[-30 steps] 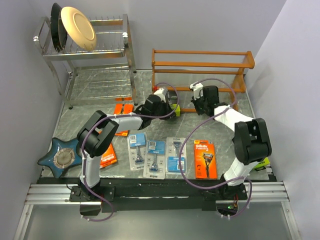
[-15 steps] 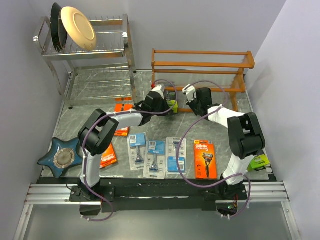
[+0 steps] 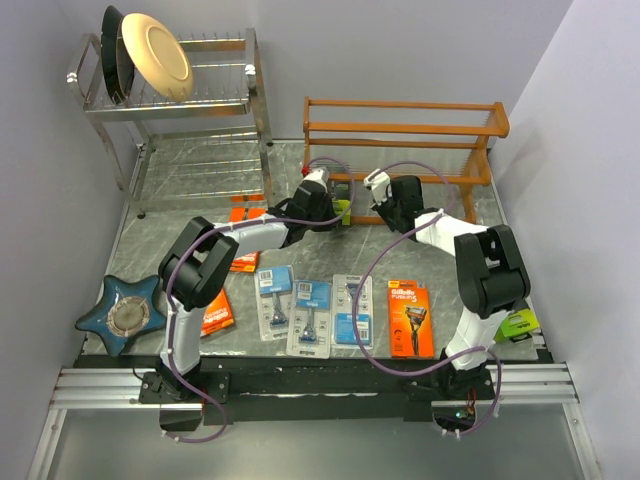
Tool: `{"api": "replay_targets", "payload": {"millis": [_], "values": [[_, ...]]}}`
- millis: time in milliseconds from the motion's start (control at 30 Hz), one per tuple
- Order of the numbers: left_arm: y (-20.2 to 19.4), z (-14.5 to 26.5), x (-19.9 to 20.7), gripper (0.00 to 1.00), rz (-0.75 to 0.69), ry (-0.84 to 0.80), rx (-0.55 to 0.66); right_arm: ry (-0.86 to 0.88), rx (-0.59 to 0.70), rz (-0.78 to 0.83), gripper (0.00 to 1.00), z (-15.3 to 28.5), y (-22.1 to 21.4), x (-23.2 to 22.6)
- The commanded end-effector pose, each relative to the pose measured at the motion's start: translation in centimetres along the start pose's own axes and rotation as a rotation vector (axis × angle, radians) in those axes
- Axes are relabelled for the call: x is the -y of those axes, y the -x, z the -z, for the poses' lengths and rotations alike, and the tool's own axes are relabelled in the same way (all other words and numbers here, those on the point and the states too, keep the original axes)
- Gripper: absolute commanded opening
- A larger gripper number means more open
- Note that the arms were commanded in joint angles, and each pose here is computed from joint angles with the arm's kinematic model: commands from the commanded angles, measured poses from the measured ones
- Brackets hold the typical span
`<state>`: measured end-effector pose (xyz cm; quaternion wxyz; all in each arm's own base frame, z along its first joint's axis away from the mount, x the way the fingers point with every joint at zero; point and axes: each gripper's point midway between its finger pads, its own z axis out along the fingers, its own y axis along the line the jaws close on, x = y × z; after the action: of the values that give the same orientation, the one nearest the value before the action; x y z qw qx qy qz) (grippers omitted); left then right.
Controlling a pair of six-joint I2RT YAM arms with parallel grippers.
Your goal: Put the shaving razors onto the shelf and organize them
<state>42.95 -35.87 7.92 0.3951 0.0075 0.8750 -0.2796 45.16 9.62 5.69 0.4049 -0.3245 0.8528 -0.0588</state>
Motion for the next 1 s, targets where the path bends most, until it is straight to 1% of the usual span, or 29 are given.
{"api": "replay_targets", "payload": {"millis": [0,33,67,100,133,167,200,233,267,300,333,367,400,433,467,500,533,633,667,700,767,833,967], "values": [[3.1,2.8,2.8,0.12,0.027,-0.115,0.044,-0.011,0.100,-0.038,0.10,4.0,4.5,1.6],[2.4,3.6,3.9,0.15,0.022,-0.177,0.002,0.004,0.075,-0.048,0.22,4.9,3.9,1.3],[2.2,4.2,4.4,0.20,0.018,-0.205,-0.015,0.007,0.070,-0.076,0.28,5.7,3.8,1.2],[1.9,5.5,5.0,0.27,0.014,-0.241,-0.030,0.000,0.094,-0.090,0.35,7.4,4.3,1.4],[1.4,6.4,6.1,0.31,-0.004,-0.309,-0.064,0.018,0.063,-0.099,0.44,8.4,3.5,0.9],[1.0,7.3,6.8,0.34,-0.027,-0.361,-0.082,0.021,0.059,-0.115,0.48,9.4,3.3,0.7],[0.7,8.6,7.4,0.41,-0.055,-0.402,-0.088,0.014,0.077,-0.128,0.53,11.1,3.4,0.8],[0.5,9.3,8.0,0.44,-0.116,-0.438,-0.087,0.020,0.045,-0.139,0.67,12.0,2.4,0.4],[0.0,10.3,8.8,0.47,-0.151,-0.495,-0.107,0.008,0.031,-0.158,0.74,12.6,1.7,0.4],[-0.1,11.3,9.3,0.53,-0.186,-0.527,-0.102,-0.011,0.017,-0.173,0.80,13.7,0.4,0.7],[-0.7,11.9,9.7,0.55,-0.243,-0.554,-0.109,-0.008,-0.033,-0.183,0.93,14.3,-1.4,0.6],[-0.9,12.4,10.1,0.66,-0.268,-0.575,-0.117,-0.023,-0.044,-0.197,0.97,15.3,-2.4,1.0],[-0.9,13.0,10.5,0.76,-0.288,-0.588,-0.119,-0.026,-0.082,-0.215,1.00,15.8,-4.0,1.3],[-1.2,13.3,10.8,0.80,-0.309,-0.600,-0.127,-0.001,-0.146,-0.264,1.00,16.8,-6.4,1.8],[-1.5,13.5,10.8,0.84,-0.307,-0.602,-0.144,-0.002,-0.175,-0.273,1.00,17.6,-7.7,2.5],[-1.5,14.1,11.0,0.99,-0.309,-0.613,-0.141,-0.014,-0.199,-0.289,1.00,18.5,-8.6,3.4],[-1.6,14.4,11.1,0.99,-0.312,-0.623,-0.138,-0.043,-0.275,-0.318,1.00,19.7,-11.2,4.6],[-2.0,15.3,11.4,0.99,-0.329,-0.648,-0.132,-0.098,-0.348,-0.317,1.00,21.6,-14.6,6.3],[-2.1,15.5,11.5,1.00,-0.333,-0.652,-0.133,-0.158,-0.377,-0.335,1.00,22.7,-16.1,7.5],[-2.1,15.7,11.5,1.00,-0.338,-0.649,-0.128,-0.175,-0.401,-0.342,1.00,23.1,-17.3,7.7],[-2.3,15.8,11.7,1.00,-0.359,-0.656,-0.120,-0.214,-0.436,-0.357,1.00,24.4,-19.3,8.6],[-2.4,16.1,12.2,1.00,-0.382,-0.668,-0.121,-0.212,-0.456,-0.392,1.00,25.0,-20.5,8.5],[-2.5,15.8,12.8,0.99,-0.342,-0.662,-0.138,-0.224,-0.510,-0.473,1.00,25.6,-23.5,9.0]]}}
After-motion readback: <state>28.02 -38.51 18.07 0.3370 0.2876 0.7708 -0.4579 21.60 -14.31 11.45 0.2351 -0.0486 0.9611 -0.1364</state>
